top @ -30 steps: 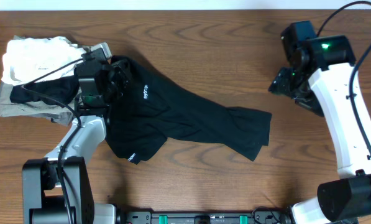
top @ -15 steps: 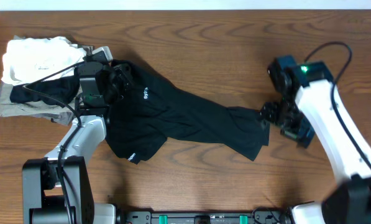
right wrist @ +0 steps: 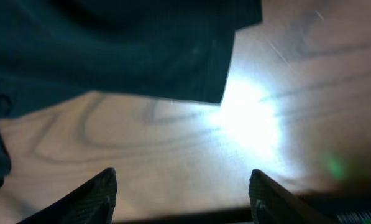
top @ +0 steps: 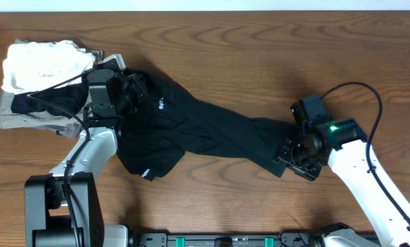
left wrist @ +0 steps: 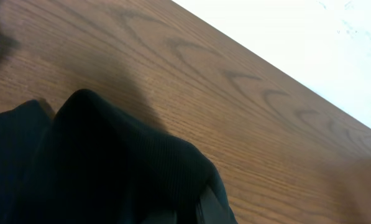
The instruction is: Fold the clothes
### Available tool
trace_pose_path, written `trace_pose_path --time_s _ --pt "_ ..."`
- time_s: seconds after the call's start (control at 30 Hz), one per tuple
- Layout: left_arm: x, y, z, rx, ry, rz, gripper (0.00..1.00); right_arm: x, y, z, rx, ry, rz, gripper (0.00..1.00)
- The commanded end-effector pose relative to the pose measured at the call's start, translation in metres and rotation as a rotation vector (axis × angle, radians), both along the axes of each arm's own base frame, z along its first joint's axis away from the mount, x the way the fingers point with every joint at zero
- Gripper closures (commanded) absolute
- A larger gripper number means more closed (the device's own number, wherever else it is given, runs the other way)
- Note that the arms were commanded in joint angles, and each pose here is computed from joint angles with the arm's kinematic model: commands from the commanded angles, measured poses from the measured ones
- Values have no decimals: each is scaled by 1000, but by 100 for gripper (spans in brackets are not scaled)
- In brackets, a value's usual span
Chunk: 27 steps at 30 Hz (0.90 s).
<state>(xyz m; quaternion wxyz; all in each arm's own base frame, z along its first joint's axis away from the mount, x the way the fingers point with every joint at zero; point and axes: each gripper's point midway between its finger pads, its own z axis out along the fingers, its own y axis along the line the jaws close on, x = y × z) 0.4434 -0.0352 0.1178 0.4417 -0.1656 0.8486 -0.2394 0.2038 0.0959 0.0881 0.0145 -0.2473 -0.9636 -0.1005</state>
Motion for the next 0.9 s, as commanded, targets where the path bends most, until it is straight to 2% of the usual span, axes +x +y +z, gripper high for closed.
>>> trace_pose_path --time_s 0.0,0.43,0.6,0.87 --pt "2 -3 8 -11 -16 -8 94 -4 6 -12 20 7 -15 31" --pt "-2 -3 3 -14 9 -11 94 -14 -7 -51 -73 128 -78 30" --pt "-3 -3 0 -14 22 -11 94 -6 -6 -66 -85 133 -47 39" --pt "-4 -3 -1 -14 26 -11 93 -10 -12 -81 -131 189 -46 37"
